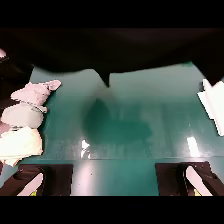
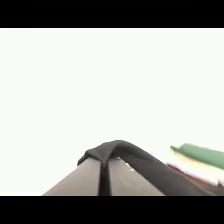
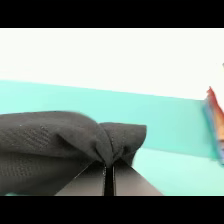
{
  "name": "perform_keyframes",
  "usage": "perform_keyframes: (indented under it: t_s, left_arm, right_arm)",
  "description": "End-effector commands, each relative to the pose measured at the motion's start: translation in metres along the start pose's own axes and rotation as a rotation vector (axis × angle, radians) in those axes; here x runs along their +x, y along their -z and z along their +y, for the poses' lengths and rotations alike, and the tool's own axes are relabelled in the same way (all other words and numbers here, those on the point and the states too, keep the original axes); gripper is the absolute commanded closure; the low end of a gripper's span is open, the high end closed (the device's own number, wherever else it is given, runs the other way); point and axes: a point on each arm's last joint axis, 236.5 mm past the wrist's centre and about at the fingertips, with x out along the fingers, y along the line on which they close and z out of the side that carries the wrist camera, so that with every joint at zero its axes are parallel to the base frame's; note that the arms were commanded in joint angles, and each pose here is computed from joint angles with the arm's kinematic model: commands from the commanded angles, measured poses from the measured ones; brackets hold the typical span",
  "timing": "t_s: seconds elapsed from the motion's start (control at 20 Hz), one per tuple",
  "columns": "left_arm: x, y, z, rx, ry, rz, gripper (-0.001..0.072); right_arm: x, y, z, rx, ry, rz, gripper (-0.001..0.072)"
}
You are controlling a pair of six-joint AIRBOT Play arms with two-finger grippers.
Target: Fold the shirts.
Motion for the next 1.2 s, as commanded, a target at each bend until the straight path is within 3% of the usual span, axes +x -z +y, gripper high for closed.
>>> perform_keyframes:
  t_s: [0.0,0.15,0.35,0.65,0.8,0.9,0.95,1.0,1.15]
  left_arm:
    - [-0.006,-0.016,0.001,0.021,-0.013,-0.053,0.0687]
    - [0.046,0.062,0.02,-0.028,-0.007,0.159,0.0687]
    - [0.114,0.247,0.049,-0.174,0.009,0.605,0.0685]
    - [0.136,0.508,0.071,-0.365,0.021,1.122,0.0685]
    - [0.137,0.56,0.076,-0.402,0.008,1.184,0.0685]
    - [0.145,0.559,0.081,-0.395,-0.01,1.151,0.0678]
    - [0.148,0.555,0.082,-0.391,-0.013,1.135,0.0398]
    - [0.149,0.551,0.085,-0.402,-0.023,1.133,0.0135]
    - [0.12,0.544,0.097,-0.455,-0.043,1.237,0.0116]
  right_arm:
    - [-0.02,0.019,0.0,0.039,0.044,0.084,0.0692]
    - [0.009,0.079,-0.018,0.187,0.031,0.275,0.0692]
    - [0.049,0.201,-0.043,0.415,0.019,0.578,0.0693]
    - [0.088,0.372,-0.074,0.712,0.089,0.882,0.0692]
    - [0.121,0.39,-0.104,0.731,0.129,0.868,0.0692]
    - [0.142,0.382,-0.122,0.72,0.141,0.84,0.0687]
    - [0.15,0.378,-0.128,0.711,0.136,0.839,0.0565]
    - [0.157,0.372,-0.132,0.707,0.129,0.842,0.0366]
    - [0.162,0.349,-0.133,0.668,0.093,0.847,0.0339]
